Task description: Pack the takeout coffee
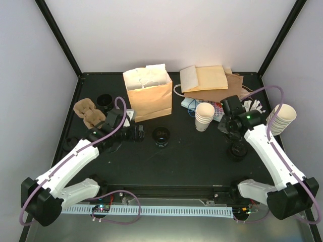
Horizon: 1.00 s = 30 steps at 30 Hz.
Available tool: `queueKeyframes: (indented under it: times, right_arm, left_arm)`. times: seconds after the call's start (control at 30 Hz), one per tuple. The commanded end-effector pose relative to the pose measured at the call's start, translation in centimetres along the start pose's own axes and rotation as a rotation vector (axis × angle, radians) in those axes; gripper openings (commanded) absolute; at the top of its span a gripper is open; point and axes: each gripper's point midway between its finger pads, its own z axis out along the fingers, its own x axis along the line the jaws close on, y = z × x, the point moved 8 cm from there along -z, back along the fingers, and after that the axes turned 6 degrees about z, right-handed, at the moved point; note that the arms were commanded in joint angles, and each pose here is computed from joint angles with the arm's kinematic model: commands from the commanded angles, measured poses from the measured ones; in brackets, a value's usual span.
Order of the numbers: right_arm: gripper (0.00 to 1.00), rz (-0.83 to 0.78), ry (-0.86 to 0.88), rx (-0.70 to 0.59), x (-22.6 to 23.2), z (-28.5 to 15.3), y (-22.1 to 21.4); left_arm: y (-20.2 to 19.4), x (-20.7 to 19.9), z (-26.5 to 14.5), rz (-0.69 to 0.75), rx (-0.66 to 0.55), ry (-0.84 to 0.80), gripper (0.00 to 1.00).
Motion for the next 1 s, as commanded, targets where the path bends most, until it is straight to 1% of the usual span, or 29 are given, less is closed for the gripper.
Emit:
queueKeyframes:
  times: [0.0, 0.07, 0.23, 0.3, 0.33, 0.43, 0.5, 0.6, 0.8, 0.97]
  right_arm:
    - [0.06, -0.104, 0.083, -0.059, 3.0, -3.6, -0.4]
    - [0.06, -0.157, 0.123, -0.065, 5.2, -4.9, -0.9]
    - [0.05, -0.322, 0.242, -0.096, 11.4, -8.8, -3.7]
    - [0.05, -0.411, 0.328, -0.091, 13.8, -10.1, -5.1]
    - [0.03, -0.456, 0.373, -0.084, 14.8, -10.7, -5.7]
    - [0.03, -0.591, 0.443, -0.085, 16.9, -11.7, -7.1]
    - [0.03, -0.668, 0.469, -0.078, 17.9, -11.7, -8.1]
    - [0.02, -0.762, 0.487, -0.028, 19.4, -10.3, -9.6]
    - [0.02, -0.861, 0.506, 0.024, 21.5, -9.3, -12.8]
    - [0.02, -0.913, 0.477, 0.066, 22.8, -7.5, -14.7]
  left_arm:
    - [0.1, 0.3, 0.7, 0.022, 0.004, -0.022, 0.95]
    - [0.4, 0.4, 0.6, 0.021, 0.004, -0.025, 0.97]
    - [1.4, -0.4, 0.2, 0.020, 0.009, -0.104, 0.99]
    - [1.4, -0.4, 0.6, 0.000, 0.027, -0.112, 0.99]
    - [1.4, -0.4, 0.8, -0.020, 0.048, -0.119, 0.99]
    - [1.7, -0.6, 0.6, -0.071, 0.083, -0.151, 0.99]
    - [1.4, -0.7, 0.4, -0.090, 0.086, -0.169, 0.99]
    - [0.6, -0.4, -0.3, -0.123, 0.059, -0.165, 0.99]
    - [-0.8, 0.3, -1.5, -0.143, -0.014, -0.164, 0.99]
    - [-1.9, 0.6, -1.5, -0.147, -0.014, -0.197, 0.99]
